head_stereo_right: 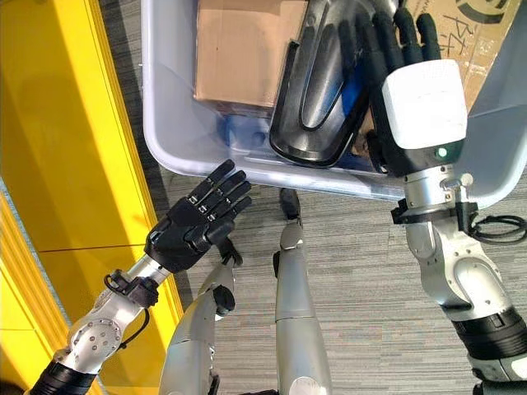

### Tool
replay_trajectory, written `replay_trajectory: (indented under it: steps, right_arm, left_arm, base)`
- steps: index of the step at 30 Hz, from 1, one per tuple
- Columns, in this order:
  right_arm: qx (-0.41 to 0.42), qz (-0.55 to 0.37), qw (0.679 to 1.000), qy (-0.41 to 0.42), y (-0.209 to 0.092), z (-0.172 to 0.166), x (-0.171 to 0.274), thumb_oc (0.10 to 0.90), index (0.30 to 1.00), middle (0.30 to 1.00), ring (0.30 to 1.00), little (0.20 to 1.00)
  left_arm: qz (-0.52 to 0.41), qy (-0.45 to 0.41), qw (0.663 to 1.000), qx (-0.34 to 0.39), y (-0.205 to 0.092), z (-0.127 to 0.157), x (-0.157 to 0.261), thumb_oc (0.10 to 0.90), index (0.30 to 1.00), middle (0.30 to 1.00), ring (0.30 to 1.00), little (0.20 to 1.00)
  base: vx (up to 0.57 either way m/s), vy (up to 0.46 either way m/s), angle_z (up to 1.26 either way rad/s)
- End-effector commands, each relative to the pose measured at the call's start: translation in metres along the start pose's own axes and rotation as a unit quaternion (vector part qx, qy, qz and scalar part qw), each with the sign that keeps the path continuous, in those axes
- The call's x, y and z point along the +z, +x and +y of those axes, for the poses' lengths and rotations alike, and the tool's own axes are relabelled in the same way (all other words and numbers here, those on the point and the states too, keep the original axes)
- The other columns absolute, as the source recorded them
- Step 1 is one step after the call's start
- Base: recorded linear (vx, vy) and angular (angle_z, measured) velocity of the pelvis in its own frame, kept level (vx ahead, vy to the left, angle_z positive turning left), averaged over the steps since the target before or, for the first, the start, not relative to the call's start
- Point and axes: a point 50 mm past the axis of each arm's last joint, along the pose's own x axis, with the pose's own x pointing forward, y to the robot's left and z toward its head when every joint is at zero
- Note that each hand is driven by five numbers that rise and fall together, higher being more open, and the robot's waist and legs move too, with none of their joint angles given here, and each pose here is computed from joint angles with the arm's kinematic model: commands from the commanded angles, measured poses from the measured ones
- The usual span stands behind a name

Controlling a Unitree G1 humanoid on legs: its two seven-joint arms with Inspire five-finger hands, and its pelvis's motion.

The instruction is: Move parts from the plastic box to the shelf.

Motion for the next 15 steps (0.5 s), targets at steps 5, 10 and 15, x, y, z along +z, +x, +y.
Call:
replay_trajectory:
  steps: [5,10,15]
  right_arm:
    - [-0.060,0.000,0.997,-0.045,0.021,-0.021,-0.011,0.900,1.000,1.000,1.000,1.000]
    - [-0.071,-0.013,0.996,-0.055,0.024,-0.020,-0.009,0.900,1.000,1.000,1.000,1.000]
    - [-0.092,-0.056,0.993,-0.048,0.037,-0.023,0.004,0.900,1.000,1.000,1.000,1.000]
  left_arm:
    - [-0.007,-0.004,0.998,-0.062,0.003,-0.020,-0.009,0.900,1.000,1.000,1.000,1.000]
    - [-0.005,-0.003,0.998,-0.068,0.004,-0.021,-0.010,0.900,1.000,1.000,1.000,1.000]
    - [-0.007,-0.007,0.997,-0.081,0.005,-0.024,-0.010,0.900,1.000,1.000,1.000,1.000]
  base:
    - [-0.01,-0.018,0.03]
    - [0.00,0.000,0.00]
    - [0.00,0.000,0.00]
